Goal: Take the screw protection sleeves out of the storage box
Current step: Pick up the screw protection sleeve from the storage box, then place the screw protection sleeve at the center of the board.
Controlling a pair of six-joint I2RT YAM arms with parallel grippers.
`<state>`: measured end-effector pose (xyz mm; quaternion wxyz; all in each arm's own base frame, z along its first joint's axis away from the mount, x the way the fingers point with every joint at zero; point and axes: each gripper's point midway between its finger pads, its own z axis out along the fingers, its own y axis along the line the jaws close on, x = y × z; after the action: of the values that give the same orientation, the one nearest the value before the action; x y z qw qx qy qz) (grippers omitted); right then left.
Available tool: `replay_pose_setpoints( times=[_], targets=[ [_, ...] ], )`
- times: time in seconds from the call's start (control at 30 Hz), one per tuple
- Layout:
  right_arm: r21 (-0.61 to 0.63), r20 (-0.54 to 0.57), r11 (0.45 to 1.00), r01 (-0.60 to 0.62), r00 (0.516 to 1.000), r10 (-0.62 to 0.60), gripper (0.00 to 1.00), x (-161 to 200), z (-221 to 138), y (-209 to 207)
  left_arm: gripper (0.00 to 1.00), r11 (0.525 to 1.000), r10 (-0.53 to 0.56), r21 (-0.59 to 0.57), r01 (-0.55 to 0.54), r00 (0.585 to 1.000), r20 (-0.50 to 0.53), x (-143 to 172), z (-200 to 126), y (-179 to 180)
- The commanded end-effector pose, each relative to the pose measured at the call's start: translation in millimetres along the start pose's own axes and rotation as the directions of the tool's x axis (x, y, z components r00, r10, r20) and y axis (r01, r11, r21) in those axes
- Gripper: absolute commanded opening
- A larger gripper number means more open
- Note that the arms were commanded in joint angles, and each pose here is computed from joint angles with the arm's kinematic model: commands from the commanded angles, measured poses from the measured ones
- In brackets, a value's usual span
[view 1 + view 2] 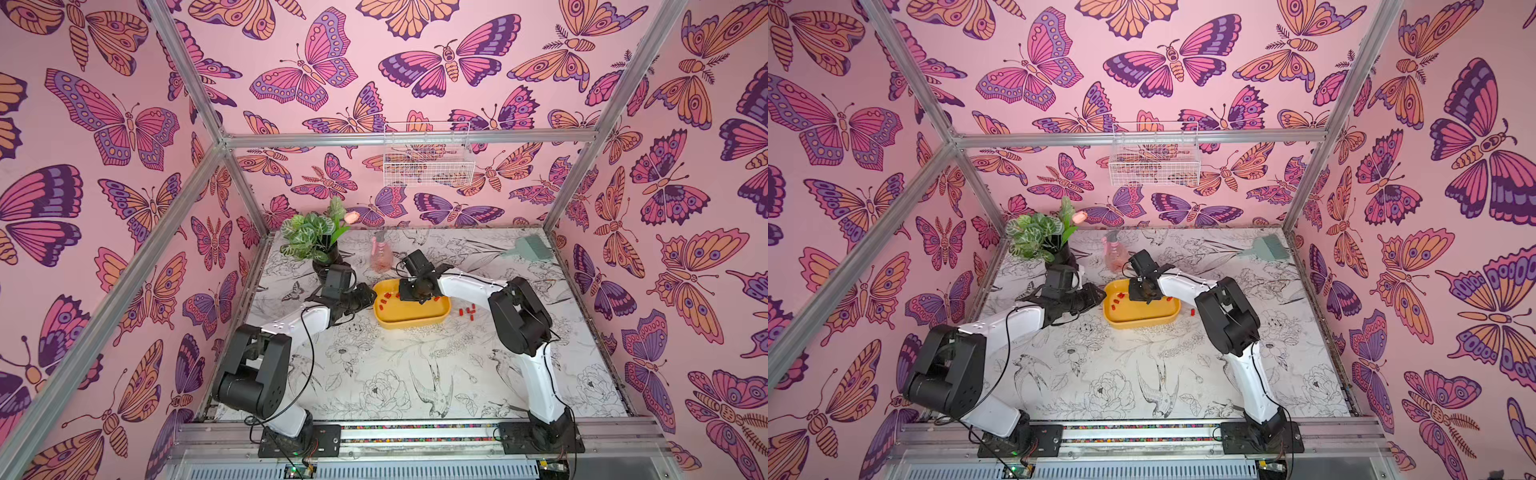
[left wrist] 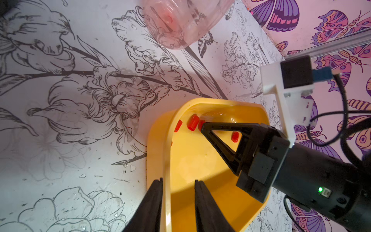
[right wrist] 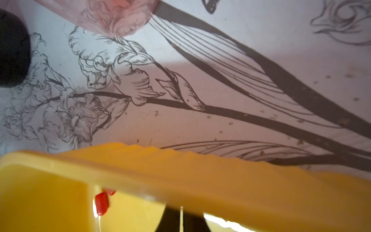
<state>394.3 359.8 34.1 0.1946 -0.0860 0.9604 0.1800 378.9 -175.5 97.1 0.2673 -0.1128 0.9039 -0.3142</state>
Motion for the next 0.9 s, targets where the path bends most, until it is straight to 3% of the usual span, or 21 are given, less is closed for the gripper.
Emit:
replay_pose_setpoints(
  times=[0.0,0.5,0.87],
  targets=[
    [0.004,0.063,0.999,0.036,0.997,-0.036,0.09,-11.3,-33.6,4.5,0.33,1.0,0.003,0.02,-0.003,1.0,-0.004,-2.4,2.1,-3.8],
    [-0.024,0.189,0.998,0.062,0.98,-0.056,0.08,-17.7,-112.1,3.0,0.33,1.0,0.006,0.02,-0.006,1.0,-0.007,-3.2,4.0,-3.9],
    [0.017,0.23,0.999,0.04,0.972,-0.043,0.09,-14.7,-156.7,-30.7,0.33,1.0,0.005,0.016,-0.005,1.0,-0.004,-3.6,3.6,-3.0]
  ],
)
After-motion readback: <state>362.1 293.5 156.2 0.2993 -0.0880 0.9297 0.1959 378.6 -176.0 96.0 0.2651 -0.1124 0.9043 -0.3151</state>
